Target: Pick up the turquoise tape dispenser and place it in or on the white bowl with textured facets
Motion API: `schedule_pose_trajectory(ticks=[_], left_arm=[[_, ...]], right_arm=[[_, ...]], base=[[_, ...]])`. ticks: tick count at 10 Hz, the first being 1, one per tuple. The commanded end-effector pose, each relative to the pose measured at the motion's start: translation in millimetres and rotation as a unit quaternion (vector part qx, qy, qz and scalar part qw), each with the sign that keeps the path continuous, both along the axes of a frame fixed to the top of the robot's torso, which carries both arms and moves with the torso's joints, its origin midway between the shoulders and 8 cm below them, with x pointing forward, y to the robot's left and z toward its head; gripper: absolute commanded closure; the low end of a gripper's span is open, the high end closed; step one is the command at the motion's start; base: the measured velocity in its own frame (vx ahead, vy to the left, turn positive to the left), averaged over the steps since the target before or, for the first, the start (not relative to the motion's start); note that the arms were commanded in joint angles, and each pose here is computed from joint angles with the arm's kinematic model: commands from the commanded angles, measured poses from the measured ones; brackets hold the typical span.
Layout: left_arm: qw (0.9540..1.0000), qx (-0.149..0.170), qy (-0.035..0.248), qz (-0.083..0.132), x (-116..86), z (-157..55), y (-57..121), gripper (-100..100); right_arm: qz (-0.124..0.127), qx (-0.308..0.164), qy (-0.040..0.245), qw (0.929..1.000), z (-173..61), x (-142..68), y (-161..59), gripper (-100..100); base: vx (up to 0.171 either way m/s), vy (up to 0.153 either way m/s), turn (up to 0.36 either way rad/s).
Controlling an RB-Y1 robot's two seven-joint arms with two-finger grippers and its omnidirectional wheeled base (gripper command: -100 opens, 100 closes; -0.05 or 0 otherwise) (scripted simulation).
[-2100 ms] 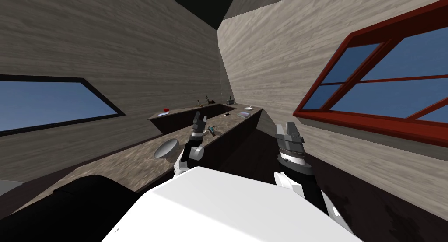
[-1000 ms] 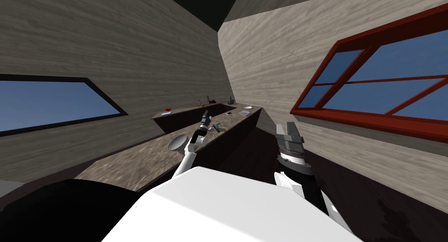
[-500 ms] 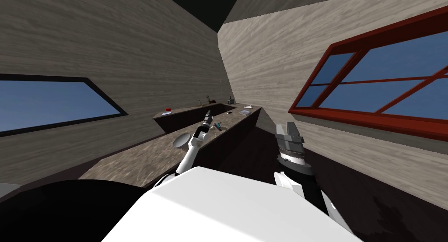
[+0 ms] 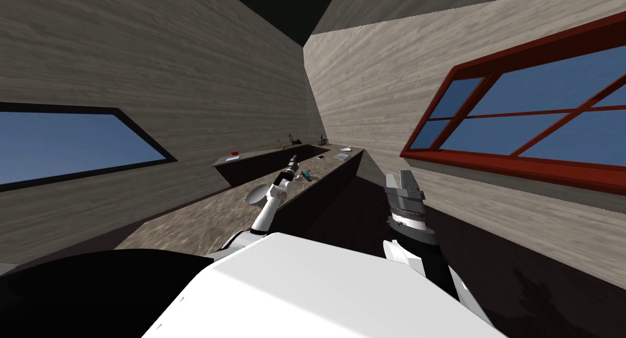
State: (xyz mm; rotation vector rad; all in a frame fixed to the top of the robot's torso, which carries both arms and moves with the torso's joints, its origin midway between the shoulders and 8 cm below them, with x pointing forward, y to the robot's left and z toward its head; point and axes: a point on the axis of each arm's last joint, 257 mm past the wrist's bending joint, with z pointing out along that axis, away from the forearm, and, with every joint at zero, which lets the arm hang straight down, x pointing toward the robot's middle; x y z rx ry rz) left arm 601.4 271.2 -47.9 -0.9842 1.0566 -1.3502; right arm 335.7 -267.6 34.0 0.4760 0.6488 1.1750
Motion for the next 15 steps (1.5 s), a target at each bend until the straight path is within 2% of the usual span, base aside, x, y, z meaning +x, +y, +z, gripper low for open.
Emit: schedule_pose_trajectory(ticks=[1,2,3,4,5,6,7,8,9,10,11,12,13,14,15], left_arm=[[0.9997,-0.001,0.024,-0.001,15.5,-5.6,1.8,-100],[0.9991,0.0,0.042,-0.003,20.8,-16.0,1.0,-100],[0.9986,0.0,0.053,-0.007,29.8,-13.3,-0.2,-100],[0.9974,0.0,0.071,-0.006,35.6,-26.1,0.7,-100],[0.9964,0.0,0.084,-0.009,46.1,-25.3,0.1,-100],[0.9941,-0.001,0.108,-0.007,49.9,-43.7,2.3,-100],[0.9929,-0.001,0.119,-0.01,61.1,-41.7,1.7,-100],[0.9898,0.0,0.142,-0.01,62.0,-58.8,3.0,-100],[0.9885,0.001,0.151,-0.015,71.6,-52.4,0.2,-100],[0.9846,0.0,0.174,-0.013,72.0,-72.3,3.4,-100],[0.9827,0.002,0.185,-0.017,81.0,-68.3,1.7,-100],[0.9773,0.0,0.211,-0.016,80.2,-90.5,4.9,-100],[0.9757,0.002,0.218,-0.02,88.5,-84.3,3.2,-100],[0.97,0.001,0.242,-0.02,86.5,-103.1,5.0,-100],[0.9691,0.0,0.246,-0.019,86.3,-106.8,6.0,-100]], right_arm=[[0.0,0.0,0.0,1.0,0.0,0.0,0.0,0],[0.0,0.0,0.0,1.0,0.0,0.0,0.0,0],[0.0,0.0,0.0,1.0,0.0,0.0,0.0,0],[0.0,0.0,0.0,1.0,0.0,0.0,0.0,0],[0.0,0.0,0.0,1.0,0.0,0.0,0.0,0],[0.0,0.0,0.0,1.0,0.0,0.0,0.0,0],[0.0,0.0,0.0,1.0,0.0,0.0,0.0,0],[0.0,0.0,0.0,1.0,0.0,0.0,0.0,0],[0.0,0.0,0.0,1.0,0.0,0.0,0.0,0],[0.0,0.0,0.0,1.0,0.0,0.0,0.0,0],[0.0,0.0,0.0,1.0,0.0,0.0,0.0,0],[0.0,0.0,0.0,1.0,0.0,0.0,0.0,0],[0.0,0.0,0.0,1.0,0.0,0.0,0.0,0],[0.0,0.0,0.0,1.0,0.0,0.0,0.0,0],[0.0,0.0,0.0,1.0,0.0,0.0,0.0,0]], base=[[-0.039,0.051,-0.062],[-0.035,0.047,-0.028],[-0.046,0.06,-0.056],[-0.034,0.041,-0.041],[-0.024,0.033,-0.057],[-0.02,0.036,-0.036],[-0.026,0.043,-0.066],[-0.026,0.04,-0.047],[-0.026,0.046,-0.081],[-0.014,0.036,-0.044],[-0.012,0.032,-0.072],[-0.004,0.031,-0.048],[0.001,0.032,-0.086],[0.0,0.033,-0.051],[0.001,0.018,0.003]])
